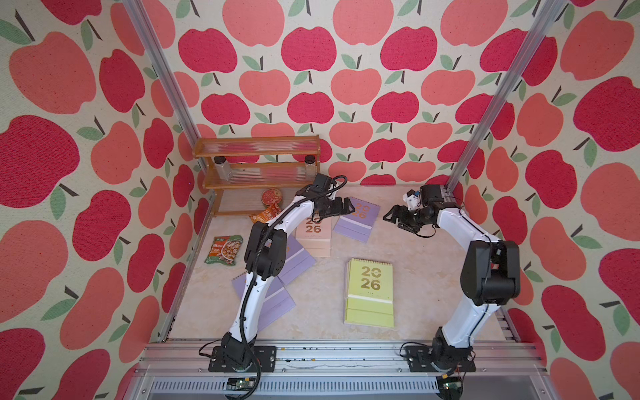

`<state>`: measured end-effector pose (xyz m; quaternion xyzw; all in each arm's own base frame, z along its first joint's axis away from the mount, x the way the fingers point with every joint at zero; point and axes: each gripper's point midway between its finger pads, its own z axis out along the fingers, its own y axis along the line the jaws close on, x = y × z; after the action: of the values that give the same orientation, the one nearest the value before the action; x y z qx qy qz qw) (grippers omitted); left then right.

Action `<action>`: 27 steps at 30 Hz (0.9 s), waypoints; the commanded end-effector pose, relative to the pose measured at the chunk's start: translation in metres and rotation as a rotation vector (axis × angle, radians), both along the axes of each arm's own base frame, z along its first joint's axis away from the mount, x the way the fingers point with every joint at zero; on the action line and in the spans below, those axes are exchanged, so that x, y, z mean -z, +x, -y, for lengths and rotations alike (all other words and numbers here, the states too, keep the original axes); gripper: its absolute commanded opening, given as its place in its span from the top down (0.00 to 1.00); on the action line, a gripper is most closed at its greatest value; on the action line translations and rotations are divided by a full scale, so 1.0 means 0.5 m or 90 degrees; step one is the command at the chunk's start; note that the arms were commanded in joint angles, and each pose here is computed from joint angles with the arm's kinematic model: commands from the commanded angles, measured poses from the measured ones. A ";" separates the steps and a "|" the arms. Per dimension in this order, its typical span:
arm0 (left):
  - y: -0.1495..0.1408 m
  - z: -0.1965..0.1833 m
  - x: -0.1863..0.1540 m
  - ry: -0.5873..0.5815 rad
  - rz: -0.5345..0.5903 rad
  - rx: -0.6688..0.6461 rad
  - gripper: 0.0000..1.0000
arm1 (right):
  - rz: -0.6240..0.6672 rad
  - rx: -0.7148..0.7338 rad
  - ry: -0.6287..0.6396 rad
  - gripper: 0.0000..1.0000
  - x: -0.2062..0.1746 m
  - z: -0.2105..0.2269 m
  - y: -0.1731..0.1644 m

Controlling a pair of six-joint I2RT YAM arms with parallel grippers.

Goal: Stack the calendars
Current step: Pick up the calendar at the center of the board.

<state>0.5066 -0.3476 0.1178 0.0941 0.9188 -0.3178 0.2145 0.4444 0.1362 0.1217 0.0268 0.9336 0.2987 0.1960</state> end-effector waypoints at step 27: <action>0.059 0.023 0.128 0.075 0.025 -0.013 0.01 | -0.035 0.011 0.079 0.17 0.154 -0.093 0.120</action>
<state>0.5304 -0.3523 0.0577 0.0976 0.9389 -0.2367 0.2299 0.4996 0.1788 0.0503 0.0497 0.9173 0.3554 0.1725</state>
